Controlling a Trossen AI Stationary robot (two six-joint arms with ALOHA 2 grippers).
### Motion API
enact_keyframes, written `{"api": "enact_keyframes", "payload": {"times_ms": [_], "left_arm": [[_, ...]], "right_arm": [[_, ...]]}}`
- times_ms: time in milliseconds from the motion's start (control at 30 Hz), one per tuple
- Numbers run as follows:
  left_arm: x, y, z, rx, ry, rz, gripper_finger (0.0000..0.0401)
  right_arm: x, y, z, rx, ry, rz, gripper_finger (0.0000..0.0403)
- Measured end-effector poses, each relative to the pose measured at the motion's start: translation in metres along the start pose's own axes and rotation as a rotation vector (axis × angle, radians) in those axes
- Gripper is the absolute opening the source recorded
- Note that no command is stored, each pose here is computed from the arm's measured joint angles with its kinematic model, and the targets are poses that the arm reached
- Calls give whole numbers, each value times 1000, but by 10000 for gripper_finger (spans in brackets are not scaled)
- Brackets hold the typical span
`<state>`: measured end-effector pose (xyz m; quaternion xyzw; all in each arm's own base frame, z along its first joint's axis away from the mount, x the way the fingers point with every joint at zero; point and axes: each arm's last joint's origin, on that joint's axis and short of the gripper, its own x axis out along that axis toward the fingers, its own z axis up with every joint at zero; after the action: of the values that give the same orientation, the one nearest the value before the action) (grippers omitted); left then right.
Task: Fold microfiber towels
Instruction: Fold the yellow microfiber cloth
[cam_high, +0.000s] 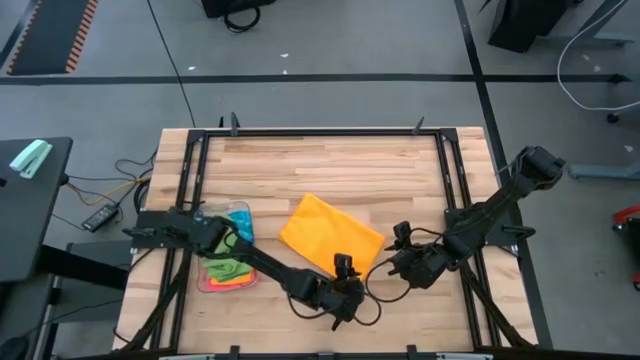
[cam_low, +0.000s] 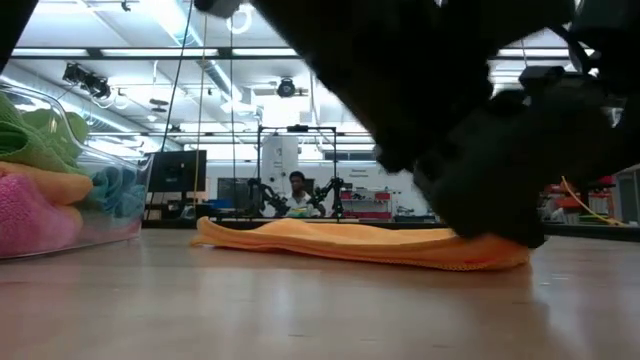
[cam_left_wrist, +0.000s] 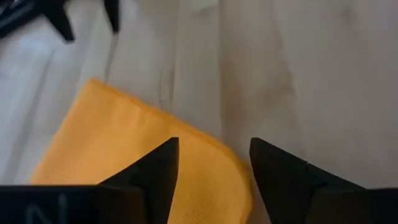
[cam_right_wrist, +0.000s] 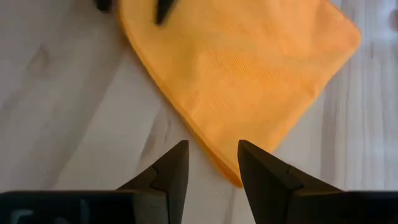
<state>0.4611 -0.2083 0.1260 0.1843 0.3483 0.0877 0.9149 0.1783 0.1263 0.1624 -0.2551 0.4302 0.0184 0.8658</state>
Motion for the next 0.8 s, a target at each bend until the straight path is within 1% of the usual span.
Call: {"api": "enact_keyframes", "payload": {"times_ms": [233, 333, 400, 533, 733, 800], "left_arm": [[10, -7, -10, 10, 25, 1, 185], [11, -11, -13, 15, 26, 20, 178], [13, -13, -14, -5, 24, 22, 175], [7, -20, -13, -1, 11, 7, 174], [-5, -32, -10, 67, 1, -36, 176], [-6, -33, -11, 69, 13, -45, 172]], "right_arm": [[-1, 5, -1, -2, -20, 12, 147], [-1, 5, 1, 3, -36, 15, 147], [-1, 5, 1, 5, -39, 16, 147], [-1, 5, 1, 12, -40, 16, 147], [-1, 6, 2, 28, -54, 18, 147], [-2, 6, 4, 37, -67, 21, 147]]}}
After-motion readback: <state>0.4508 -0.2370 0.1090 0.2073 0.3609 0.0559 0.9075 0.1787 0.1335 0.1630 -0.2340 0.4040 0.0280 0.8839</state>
